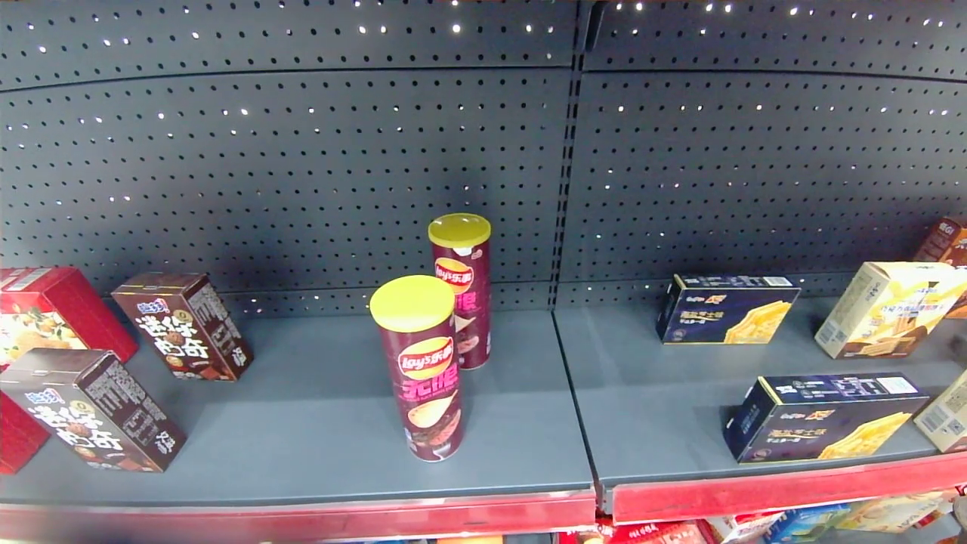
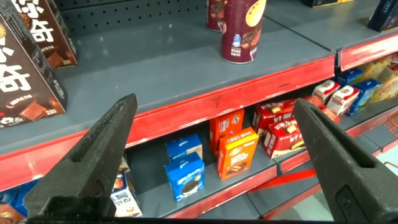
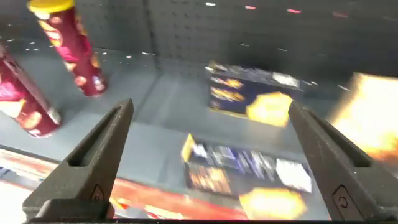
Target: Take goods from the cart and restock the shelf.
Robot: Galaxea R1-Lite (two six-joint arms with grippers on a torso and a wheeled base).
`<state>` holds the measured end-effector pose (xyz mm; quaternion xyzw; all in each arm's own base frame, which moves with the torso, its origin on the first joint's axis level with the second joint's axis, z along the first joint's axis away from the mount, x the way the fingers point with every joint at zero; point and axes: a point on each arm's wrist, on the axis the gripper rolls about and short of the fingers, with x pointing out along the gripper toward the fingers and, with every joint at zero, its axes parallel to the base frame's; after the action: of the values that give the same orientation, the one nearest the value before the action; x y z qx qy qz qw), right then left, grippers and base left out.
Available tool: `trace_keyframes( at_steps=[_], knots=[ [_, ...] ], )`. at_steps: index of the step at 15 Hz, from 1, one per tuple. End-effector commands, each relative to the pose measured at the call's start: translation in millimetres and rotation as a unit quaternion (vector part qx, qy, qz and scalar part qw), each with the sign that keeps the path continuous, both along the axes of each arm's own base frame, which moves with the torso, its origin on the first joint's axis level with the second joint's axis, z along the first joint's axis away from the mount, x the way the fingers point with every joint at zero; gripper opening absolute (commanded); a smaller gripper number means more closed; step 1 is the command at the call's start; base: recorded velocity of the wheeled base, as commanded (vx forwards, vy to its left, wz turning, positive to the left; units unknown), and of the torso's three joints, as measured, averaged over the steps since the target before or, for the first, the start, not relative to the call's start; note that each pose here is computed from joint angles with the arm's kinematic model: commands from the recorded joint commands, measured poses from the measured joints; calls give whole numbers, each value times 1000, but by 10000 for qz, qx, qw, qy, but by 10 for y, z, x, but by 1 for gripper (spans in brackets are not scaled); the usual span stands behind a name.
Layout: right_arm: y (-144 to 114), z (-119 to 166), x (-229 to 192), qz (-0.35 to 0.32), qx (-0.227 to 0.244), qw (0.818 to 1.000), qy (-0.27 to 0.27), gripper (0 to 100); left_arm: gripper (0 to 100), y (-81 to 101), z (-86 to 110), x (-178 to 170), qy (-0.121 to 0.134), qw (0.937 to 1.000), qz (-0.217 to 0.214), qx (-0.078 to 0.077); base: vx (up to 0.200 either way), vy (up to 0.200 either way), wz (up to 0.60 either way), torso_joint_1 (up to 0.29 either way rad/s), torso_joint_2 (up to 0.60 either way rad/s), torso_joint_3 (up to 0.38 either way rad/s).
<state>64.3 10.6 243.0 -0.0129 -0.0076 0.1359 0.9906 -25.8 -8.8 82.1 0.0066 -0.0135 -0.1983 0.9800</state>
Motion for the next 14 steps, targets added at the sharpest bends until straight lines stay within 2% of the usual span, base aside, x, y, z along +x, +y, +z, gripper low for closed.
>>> trace_keyframes(
  at_steps=[1,2,3,7,11,12,13,14],
  knots=[
    [-66,-458,-545,-358,31,9991,-221,100,100,0,4,-1,-10,10000,3,5,0,0,0,0,0,0],
    [-73,-681,-656,-443,31,9988,-198,100,100,0,0,1,-18,10000,4,40,0,0,0,0,0,0],
    [-83,-895,-739,-581,33,9982,-168,100,100,0,0,-1,-82,9998,7,175,0,0,0,0,0,0],
    [-113,-1467,-866,-1245,57,9921,-112,100,100,-1,-1,0,-73,9998,-16,189,0,0,0,0,0,0],
    [-108,-1677,-868,-1382,132,9903,115,100,100,1,0,0,-96,9997,39,210,0,0,0,0,0,0],
    [-108,-1677,-868,-1374,124,9904,114,100,100,7,-5,6,-111,9995,185,214,0,0,0,0,0,0],
    [-108,-1676,-868,-1374,125,9904,106,100,100,22,52,-5,-239,9979,549,236,0,0,0,0,0,0],
    [-108,-1677,-868,-1374,124,9904,114,100,100,36,224,-63,-505,9946,884,203,0,0,0,0,0,0]
  ],
)
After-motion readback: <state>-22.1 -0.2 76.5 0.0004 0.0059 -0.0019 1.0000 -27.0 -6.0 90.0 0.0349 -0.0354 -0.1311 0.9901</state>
